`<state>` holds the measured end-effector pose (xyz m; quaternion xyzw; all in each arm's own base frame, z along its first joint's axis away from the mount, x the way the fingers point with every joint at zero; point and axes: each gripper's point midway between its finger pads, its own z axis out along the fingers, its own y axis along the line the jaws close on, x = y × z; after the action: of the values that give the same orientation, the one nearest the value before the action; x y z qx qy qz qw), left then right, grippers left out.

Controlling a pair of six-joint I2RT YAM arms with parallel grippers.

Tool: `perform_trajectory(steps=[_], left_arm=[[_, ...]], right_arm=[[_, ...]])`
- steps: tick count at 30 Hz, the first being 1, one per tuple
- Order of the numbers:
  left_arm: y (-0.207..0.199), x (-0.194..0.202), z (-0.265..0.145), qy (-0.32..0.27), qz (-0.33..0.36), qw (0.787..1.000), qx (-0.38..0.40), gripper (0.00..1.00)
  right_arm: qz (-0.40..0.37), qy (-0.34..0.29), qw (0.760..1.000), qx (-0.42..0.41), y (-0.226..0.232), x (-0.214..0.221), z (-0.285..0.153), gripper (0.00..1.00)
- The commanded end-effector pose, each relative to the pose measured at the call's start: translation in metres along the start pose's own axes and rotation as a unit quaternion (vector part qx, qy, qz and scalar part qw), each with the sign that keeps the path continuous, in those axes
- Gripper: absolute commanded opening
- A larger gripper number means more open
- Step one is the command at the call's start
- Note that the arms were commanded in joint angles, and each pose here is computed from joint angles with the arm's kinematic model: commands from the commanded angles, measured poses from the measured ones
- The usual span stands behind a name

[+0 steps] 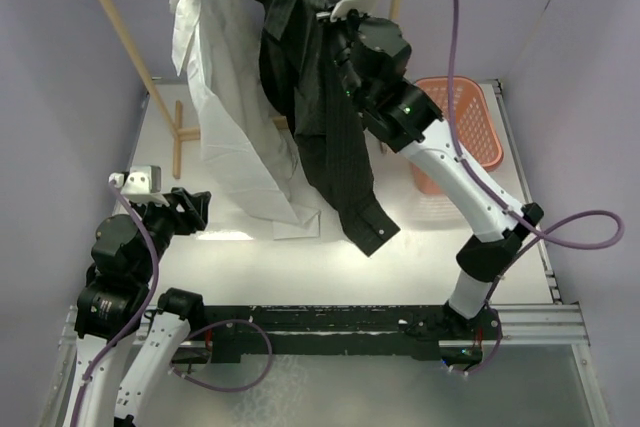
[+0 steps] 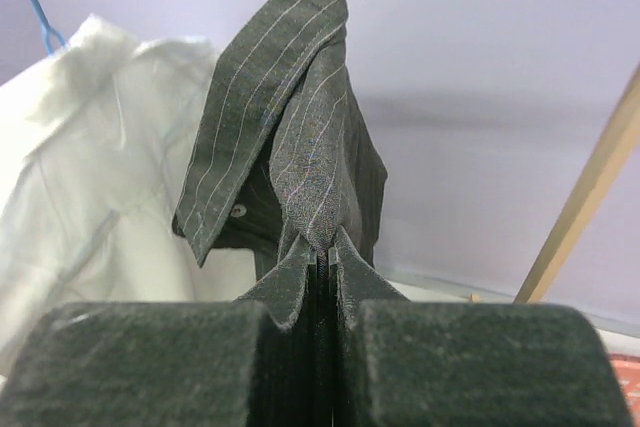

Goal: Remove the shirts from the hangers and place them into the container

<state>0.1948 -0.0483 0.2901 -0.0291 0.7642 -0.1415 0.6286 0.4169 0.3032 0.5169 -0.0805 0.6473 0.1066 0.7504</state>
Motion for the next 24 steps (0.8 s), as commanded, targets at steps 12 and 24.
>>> perform_trajectory(steps=[12,24], left_arm=[[-0.008,-0.016,0.000,-0.031,0.010,0.999,0.022,0.69],[-0.062,-0.102,0.057,-0.095,0.042,0.987,0.122,0.78]], right_arm=[[0.089,-0.069,0.992,-0.052,-0.061,-0.107,-0.128,0.00],[0.084,-0.015,0.978,-0.188,-0.072,-0.050,-0.248,0.00]])
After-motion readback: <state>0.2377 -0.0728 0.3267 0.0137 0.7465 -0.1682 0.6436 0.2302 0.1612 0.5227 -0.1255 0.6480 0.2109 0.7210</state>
